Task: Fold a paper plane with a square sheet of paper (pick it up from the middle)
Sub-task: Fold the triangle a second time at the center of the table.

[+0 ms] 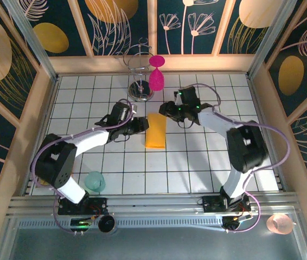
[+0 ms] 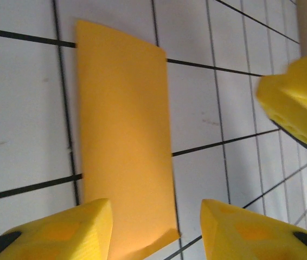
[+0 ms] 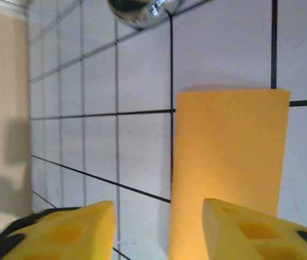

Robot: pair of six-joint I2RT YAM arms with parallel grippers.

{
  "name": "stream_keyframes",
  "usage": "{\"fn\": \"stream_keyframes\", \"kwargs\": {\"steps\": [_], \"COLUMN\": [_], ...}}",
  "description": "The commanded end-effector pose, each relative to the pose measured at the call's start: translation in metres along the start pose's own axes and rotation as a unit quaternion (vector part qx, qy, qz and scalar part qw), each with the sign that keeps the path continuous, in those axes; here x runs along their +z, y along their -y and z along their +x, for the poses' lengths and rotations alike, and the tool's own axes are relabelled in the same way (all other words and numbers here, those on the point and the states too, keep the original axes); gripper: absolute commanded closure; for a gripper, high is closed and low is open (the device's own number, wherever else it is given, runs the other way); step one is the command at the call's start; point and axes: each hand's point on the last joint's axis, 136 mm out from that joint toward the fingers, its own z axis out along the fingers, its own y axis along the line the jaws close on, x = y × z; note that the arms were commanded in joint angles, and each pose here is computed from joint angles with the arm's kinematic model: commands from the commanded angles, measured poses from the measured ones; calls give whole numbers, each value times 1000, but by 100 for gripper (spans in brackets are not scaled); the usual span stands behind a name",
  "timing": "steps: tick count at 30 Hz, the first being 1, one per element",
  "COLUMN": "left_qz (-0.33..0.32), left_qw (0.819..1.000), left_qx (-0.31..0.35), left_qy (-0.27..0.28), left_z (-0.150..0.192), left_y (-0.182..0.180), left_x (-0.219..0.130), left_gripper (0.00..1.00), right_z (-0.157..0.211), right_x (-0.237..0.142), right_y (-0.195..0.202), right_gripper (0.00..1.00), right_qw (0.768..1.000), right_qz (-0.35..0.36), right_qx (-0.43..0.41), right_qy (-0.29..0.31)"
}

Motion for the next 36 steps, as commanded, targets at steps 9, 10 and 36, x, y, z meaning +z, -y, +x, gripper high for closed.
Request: {"fn": "stream_keyframes", "kwargs": {"steps": [9, 10, 36], "left_qz": [29, 19, -77], "left_qw": [997, 997, 984], "left_qx": [-1, 1, -154], "left_qy": [-65, -70, -50], "left_z": [-3, -3, 25], "left_y": [5, 1, -59], "left_x": [57, 62, 72], "left_gripper": [53, 53, 61], "right_z": [48, 52, 130], "right_x": [-17, -16, 0], "right_y": [53, 55, 65], "right_gripper": [40, 41, 55], "right_qw": [994, 993, 981], "right_qz": [16, 14, -10], "right_qx": [107, 114, 145], "right_qy": [16, 13, -125]}}
